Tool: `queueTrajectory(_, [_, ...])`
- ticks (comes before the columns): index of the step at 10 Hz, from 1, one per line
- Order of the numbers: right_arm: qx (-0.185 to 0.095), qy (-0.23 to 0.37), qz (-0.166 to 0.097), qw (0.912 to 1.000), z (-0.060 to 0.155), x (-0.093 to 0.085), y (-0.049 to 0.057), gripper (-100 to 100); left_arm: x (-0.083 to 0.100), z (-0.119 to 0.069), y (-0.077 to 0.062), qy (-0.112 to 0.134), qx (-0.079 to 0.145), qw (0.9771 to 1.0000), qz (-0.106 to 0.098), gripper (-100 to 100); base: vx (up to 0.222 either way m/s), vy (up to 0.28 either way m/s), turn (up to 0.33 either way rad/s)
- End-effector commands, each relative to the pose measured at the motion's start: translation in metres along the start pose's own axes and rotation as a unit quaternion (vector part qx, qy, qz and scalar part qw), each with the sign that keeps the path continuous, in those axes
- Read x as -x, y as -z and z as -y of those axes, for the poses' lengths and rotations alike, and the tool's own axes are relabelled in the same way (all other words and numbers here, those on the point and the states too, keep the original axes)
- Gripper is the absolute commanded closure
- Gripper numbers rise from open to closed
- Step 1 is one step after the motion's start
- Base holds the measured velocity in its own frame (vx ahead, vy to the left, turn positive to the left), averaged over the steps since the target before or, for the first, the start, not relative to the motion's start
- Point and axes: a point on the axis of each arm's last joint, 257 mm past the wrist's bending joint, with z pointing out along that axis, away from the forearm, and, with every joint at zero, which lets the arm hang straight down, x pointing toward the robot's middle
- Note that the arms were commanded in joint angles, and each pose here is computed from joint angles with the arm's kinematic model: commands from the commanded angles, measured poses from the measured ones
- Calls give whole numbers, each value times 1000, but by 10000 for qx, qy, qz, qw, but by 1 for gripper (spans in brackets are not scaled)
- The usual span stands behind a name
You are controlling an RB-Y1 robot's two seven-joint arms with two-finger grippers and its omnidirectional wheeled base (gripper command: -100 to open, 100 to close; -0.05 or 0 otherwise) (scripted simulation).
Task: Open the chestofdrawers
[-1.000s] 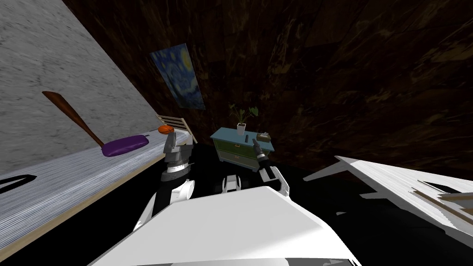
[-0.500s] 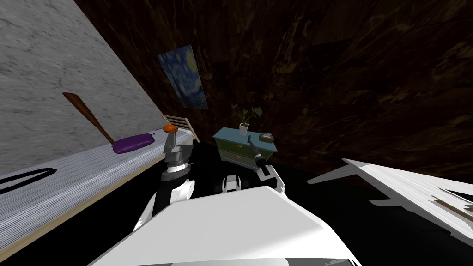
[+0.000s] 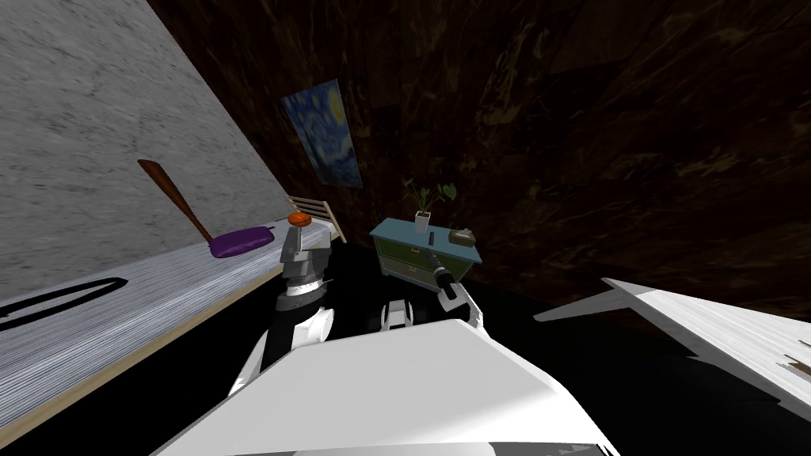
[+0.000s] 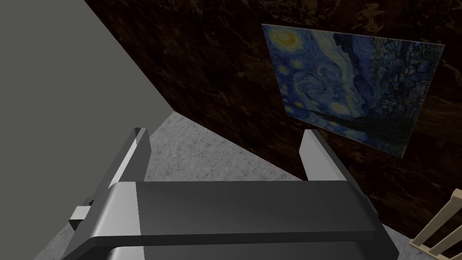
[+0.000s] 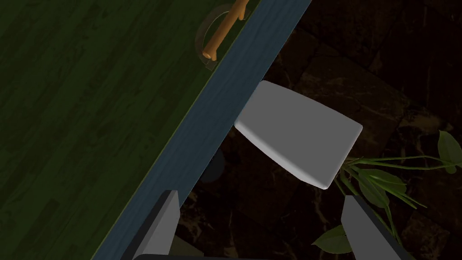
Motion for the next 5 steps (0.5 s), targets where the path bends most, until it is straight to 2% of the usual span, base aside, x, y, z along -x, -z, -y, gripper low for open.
queueTrajectory(1, [-471,128,-51,9988,31,-8,-3,-100,0,0,0,0,0,10000,0,0,10,22,-6])
queueTrajectory(2, [-690,388,-183,9967,47,-23,-6,-100,0,0,0,-1,0,10000,0,0,13,36,102])
queueTrajectory(4, [-936,396,-161,9947,61,-22,-4,-100,0,0,0,0,0,10000,0,0,11,26,35])
queueTrajectory(5, [-1137,668,-256,9909,72,-33,-7,-100,0,0,0,-1,0,10000,0,0,4,29,112])
